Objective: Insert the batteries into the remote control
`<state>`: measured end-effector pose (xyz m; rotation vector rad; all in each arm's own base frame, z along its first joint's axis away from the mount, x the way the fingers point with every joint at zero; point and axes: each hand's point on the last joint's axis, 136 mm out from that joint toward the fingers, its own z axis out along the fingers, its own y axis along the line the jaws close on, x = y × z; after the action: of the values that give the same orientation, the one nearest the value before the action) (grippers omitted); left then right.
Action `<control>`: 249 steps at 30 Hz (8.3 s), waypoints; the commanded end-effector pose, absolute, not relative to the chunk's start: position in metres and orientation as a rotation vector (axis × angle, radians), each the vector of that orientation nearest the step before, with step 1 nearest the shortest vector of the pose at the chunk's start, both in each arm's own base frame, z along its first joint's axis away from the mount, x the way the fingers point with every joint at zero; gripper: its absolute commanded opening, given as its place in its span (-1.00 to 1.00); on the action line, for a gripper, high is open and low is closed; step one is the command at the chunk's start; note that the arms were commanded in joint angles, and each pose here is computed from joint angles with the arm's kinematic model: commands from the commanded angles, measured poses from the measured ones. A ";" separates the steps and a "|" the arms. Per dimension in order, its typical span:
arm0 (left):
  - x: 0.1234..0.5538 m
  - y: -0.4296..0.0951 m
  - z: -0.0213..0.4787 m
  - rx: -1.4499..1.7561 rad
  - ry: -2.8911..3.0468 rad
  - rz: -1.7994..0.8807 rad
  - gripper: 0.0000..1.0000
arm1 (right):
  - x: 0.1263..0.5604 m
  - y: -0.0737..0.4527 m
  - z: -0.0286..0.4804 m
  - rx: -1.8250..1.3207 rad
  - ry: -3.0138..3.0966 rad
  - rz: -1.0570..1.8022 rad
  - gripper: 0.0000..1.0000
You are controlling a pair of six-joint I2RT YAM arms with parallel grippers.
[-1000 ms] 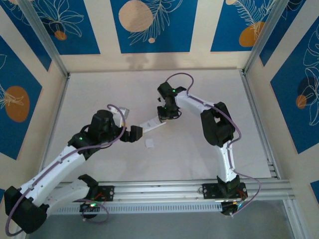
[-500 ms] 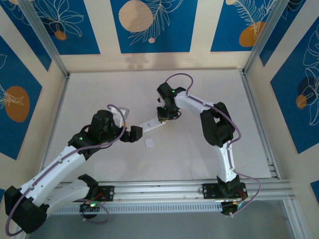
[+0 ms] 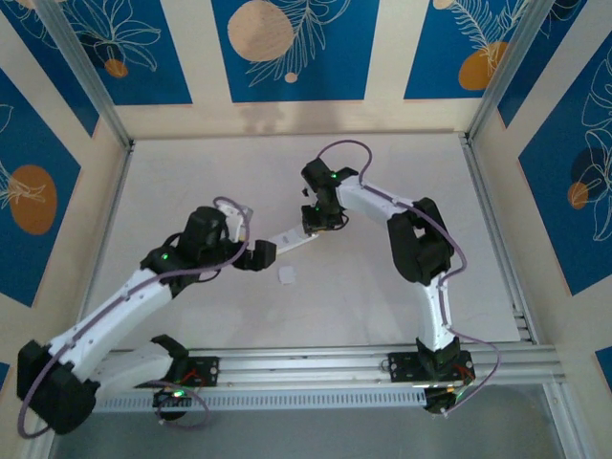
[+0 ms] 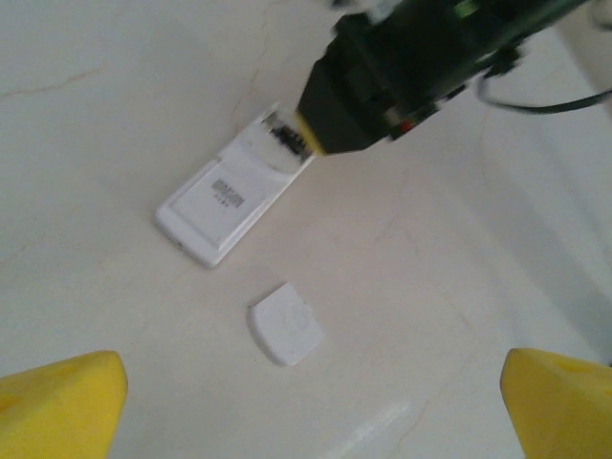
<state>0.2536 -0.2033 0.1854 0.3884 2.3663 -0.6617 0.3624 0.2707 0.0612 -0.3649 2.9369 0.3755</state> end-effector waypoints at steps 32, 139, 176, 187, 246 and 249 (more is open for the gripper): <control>0.346 -0.244 0.025 1.227 2.658 -0.327 0.42 | 0.352 0.274 0.064 0.192 2.810 0.842 -0.57; 0.349 -0.241 0.026 1.251 2.655 -0.335 0.33 | 0.358 0.276 0.034 -0.061 2.892 0.577 -0.60; 0.348 -0.242 0.025 1.254 2.662 -0.345 0.33 | 0.367 0.264 0.038 -0.272 2.840 0.673 -0.74; 0.348 -0.243 0.025 1.250 2.664 -0.350 0.33 | 0.360 0.266 0.034 -0.231 2.892 0.706 -0.74; 0.346 -0.242 0.021 1.275 2.670 -0.351 0.09 | 0.375 0.276 0.048 -0.266 2.836 0.764 -0.74; 0.347 -0.243 0.021 1.272 2.670 -0.354 0.09 | 0.374 0.273 0.050 -0.266 2.831 0.761 -0.75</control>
<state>0.3476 -0.2434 0.0258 1.2531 2.6546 -0.3235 0.3753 0.2747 0.0469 -0.2619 2.8328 0.7413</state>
